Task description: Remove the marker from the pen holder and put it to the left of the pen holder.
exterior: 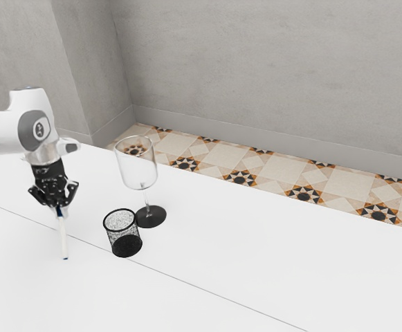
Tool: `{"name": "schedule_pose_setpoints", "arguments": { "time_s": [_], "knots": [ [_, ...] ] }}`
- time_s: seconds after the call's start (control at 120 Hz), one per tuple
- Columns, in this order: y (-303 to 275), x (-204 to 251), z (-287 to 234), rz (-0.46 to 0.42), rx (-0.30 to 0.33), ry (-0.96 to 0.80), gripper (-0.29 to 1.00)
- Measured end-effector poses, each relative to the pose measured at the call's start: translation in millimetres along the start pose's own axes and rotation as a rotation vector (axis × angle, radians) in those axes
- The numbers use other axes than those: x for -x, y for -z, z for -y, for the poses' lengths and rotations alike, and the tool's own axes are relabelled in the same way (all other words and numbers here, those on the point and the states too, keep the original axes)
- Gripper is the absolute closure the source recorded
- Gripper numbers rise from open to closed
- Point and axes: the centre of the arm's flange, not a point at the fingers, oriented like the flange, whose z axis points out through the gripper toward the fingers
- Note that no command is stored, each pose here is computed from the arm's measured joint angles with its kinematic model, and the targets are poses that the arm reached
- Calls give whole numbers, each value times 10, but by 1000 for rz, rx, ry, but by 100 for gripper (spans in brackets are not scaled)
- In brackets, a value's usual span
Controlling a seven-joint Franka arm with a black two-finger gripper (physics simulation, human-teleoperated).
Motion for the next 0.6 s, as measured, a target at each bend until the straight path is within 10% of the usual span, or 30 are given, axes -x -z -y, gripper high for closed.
{"name": "schedule_pose_setpoints", "arguments": {
  "time_s": [0.425, 0.6],
  "knots": [
    [-240, -199, -113, 32, 69, -14, 58],
    [303, -93, 69, -56, 143, -9, 28]
  ]
}}
